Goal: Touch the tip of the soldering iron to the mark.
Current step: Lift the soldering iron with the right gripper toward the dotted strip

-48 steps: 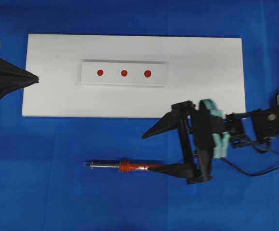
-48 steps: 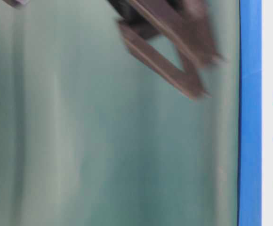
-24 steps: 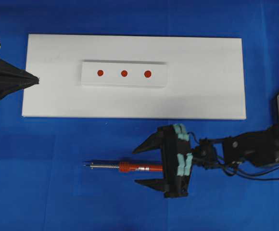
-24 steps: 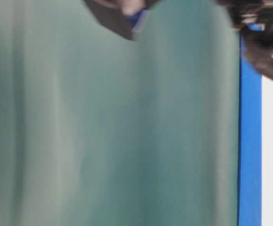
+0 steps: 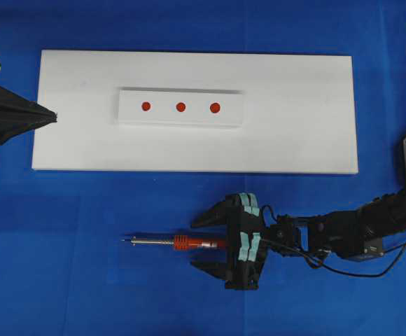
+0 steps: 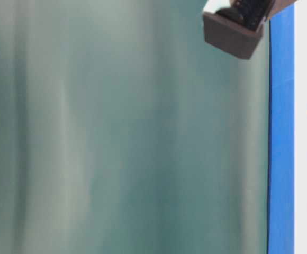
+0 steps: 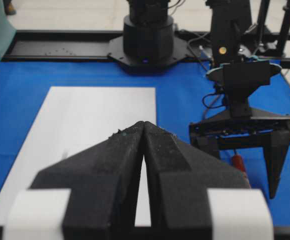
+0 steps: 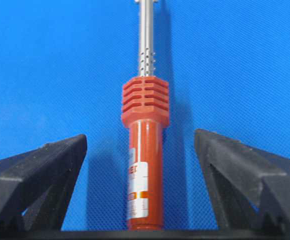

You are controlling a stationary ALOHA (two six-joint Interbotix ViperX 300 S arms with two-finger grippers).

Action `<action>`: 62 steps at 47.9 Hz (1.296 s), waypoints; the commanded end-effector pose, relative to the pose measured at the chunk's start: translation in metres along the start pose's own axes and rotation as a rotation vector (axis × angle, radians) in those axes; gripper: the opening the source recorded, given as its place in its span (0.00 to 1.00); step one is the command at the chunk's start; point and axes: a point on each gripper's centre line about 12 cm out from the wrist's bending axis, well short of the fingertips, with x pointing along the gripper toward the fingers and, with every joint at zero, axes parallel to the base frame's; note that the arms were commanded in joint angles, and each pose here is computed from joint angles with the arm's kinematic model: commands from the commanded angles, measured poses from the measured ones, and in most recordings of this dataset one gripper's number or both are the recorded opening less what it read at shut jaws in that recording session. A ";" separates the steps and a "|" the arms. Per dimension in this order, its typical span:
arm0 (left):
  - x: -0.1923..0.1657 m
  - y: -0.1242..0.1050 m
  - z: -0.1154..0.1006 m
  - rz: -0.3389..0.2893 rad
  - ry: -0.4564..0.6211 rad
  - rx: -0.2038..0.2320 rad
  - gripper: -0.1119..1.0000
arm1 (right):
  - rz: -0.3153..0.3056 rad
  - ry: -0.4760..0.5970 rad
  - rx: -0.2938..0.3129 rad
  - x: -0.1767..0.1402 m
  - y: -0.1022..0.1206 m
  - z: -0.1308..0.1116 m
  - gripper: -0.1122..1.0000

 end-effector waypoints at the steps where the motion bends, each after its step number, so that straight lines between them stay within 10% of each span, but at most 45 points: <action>1: 0.001 0.000 0.002 -0.002 -0.011 0.006 0.10 | 0.014 -0.029 -0.003 -0.001 0.005 0.009 0.80; 15: 0.001 0.000 0.002 -0.001 -0.011 0.006 0.10 | 0.012 -0.023 -0.039 -0.002 0.005 0.007 0.16; 33: 0.001 0.000 0.002 -0.002 -0.011 0.004 0.10 | 0.025 -0.050 -0.030 -0.008 0.009 0.020 0.16; 62: 0.001 0.000 0.003 -0.002 -0.017 -0.003 0.10 | 0.130 -0.066 -0.041 -0.098 0.014 0.139 0.16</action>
